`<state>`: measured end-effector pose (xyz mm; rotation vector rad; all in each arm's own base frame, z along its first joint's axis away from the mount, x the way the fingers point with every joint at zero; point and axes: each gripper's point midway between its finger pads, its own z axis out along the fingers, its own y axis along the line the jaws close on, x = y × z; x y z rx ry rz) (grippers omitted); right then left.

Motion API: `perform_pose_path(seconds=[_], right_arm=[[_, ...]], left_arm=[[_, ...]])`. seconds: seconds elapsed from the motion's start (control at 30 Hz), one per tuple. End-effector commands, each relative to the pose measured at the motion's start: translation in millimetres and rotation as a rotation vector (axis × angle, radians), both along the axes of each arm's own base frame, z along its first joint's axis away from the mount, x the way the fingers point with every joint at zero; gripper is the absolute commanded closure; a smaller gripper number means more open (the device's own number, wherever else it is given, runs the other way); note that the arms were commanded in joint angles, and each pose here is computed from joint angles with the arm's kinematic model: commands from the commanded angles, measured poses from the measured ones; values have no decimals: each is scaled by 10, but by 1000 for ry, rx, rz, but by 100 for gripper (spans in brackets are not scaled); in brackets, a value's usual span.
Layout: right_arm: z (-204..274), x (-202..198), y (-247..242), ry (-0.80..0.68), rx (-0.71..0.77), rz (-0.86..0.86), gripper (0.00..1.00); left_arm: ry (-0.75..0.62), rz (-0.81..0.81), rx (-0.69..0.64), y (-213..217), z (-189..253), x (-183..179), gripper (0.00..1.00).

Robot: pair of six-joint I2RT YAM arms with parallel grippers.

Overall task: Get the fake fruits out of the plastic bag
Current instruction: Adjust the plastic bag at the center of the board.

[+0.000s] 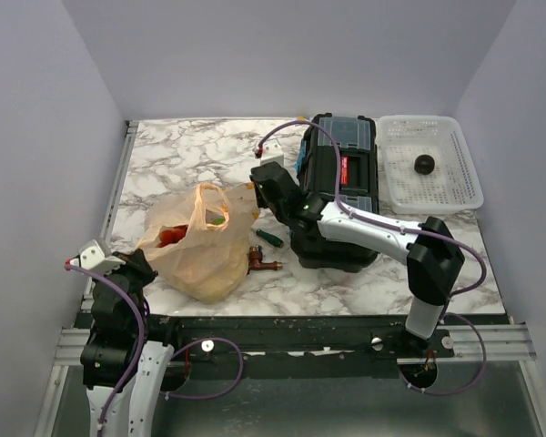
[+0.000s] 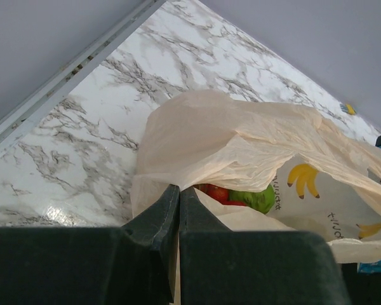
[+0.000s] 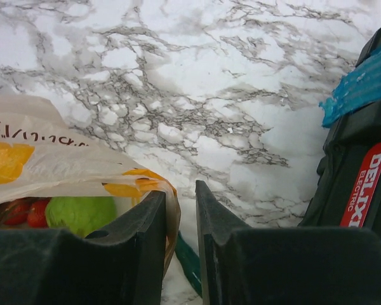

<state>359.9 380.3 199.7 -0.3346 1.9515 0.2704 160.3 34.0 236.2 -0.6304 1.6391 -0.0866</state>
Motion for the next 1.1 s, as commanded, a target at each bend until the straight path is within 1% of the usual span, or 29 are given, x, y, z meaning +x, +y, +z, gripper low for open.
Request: perform_pose_path(seconds=[0.0, 0.1, 0.23, 0.3, 0.33, 0.4, 0.47, 0.53, 0.63, 0.73, 0.83, 0.9, 1.07], right_arm=[[54, 234, 44, -8, 10, 23, 73], [34, 403, -10, 22, 25, 10, 73], [28, 498, 54, 44, 41, 38, 73], [-1, 508, 134, 68, 36, 66, 70], [-39, 485, 164, 96, 23, 84, 65], [-48, 375, 252, 183, 10, 135, 60], [98, 183, 357, 231, 39, 219, 51], [258, -48, 405, 227, 65, 295, 41], [486, -316, 369, 215, 98, 362, 26], [653, -517, 268, 215, 111, 411, 16], [833, -711, 259, 179, 144, 517, 4], [915, -798, 295, 146, 168, 586, 0], [1171, -1060, 639, 124, 270, 843, 0]], left_arm=[[-27, 48, -5, 81, 86, -56, 100], [-43, 52, -8, 90, 103, -75, 100], [-53, 65, -13, 112, 118, -107, 100], [-52, 63, -14, 106, 114, -102, 100], [-52, 58, -14, 98, 115, -98, 100], [-56, 28, -7, 52, 123, -70, 100], [-58, -18, 2, -19, 136, -34, 100], [-56, -40, 5, -55, 138, -17, 100], [-61, -61, 9, -90, 145, 1, 100], [-63, -81, 12, -122, 152, 16, 100], [-64, -101, 16, -154, 155, 30, 100], [-63, -111, 18, -171, 155, 40, 100], [-54, -144, 22, -226, 144, 72, 100]])
